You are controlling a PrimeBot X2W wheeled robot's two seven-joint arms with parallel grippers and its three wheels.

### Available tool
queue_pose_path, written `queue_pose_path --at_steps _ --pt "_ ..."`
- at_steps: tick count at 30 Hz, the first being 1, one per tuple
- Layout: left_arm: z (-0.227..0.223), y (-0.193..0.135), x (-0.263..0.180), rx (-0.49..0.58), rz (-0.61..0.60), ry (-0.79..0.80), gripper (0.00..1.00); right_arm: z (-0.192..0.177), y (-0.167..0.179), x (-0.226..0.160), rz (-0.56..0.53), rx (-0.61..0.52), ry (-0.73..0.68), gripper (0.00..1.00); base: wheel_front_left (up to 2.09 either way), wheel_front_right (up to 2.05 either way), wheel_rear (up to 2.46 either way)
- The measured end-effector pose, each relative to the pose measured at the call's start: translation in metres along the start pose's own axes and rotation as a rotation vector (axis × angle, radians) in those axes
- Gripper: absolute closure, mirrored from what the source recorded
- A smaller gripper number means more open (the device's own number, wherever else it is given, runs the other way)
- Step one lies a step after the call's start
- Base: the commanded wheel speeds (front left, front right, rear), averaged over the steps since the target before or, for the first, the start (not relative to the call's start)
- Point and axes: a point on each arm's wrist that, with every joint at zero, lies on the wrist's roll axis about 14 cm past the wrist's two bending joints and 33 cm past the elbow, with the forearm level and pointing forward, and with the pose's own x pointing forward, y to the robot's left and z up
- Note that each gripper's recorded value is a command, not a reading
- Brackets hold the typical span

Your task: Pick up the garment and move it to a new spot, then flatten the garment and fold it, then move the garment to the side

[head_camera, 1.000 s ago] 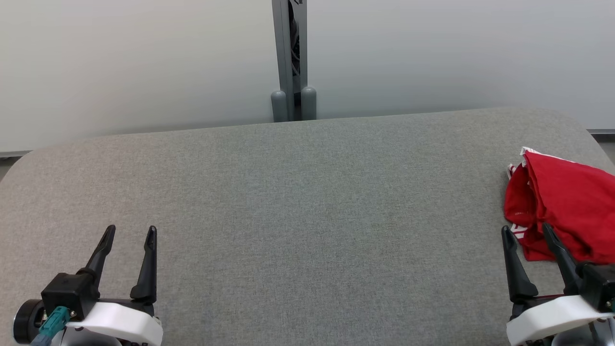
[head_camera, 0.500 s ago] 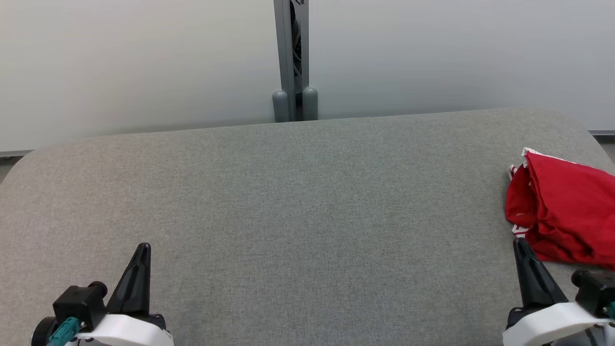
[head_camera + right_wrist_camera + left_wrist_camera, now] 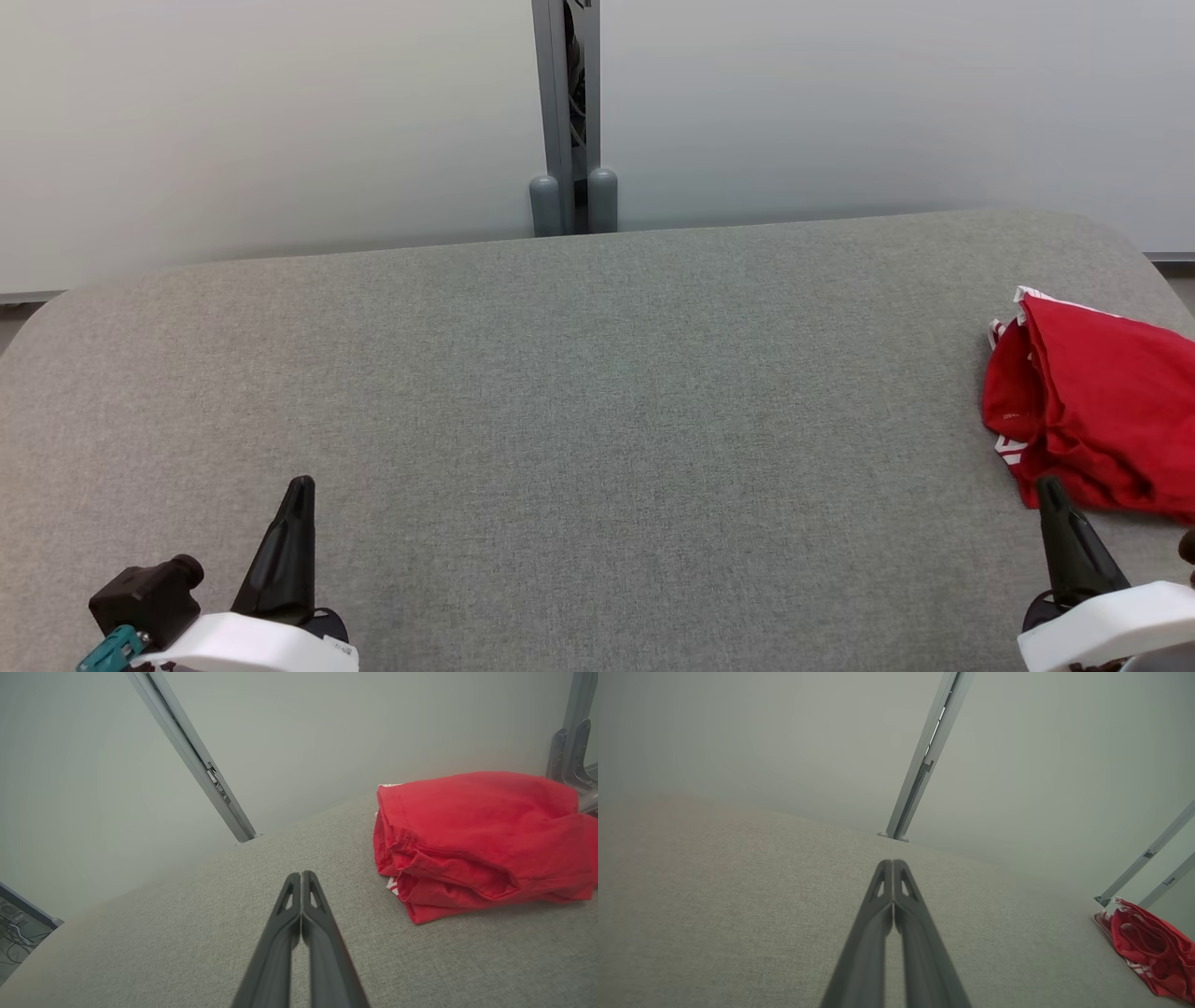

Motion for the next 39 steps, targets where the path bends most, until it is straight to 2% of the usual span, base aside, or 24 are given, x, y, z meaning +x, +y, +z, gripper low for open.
queue_pose_path --at_steps 24,39 --pt "-0.006 -0.018 -0.004 -0.381 -0.012 -0.006 1.00 0.000 -0.024 -0.003 -0.044 0.388 0.036 1.00 0.00 0.00 0.00" --pt "-0.009 -0.024 -0.007 -0.566 -0.006 -0.012 1.00 0.001 -0.034 -0.006 -0.048 0.577 0.039 1.00 0.00 0.00 0.00"
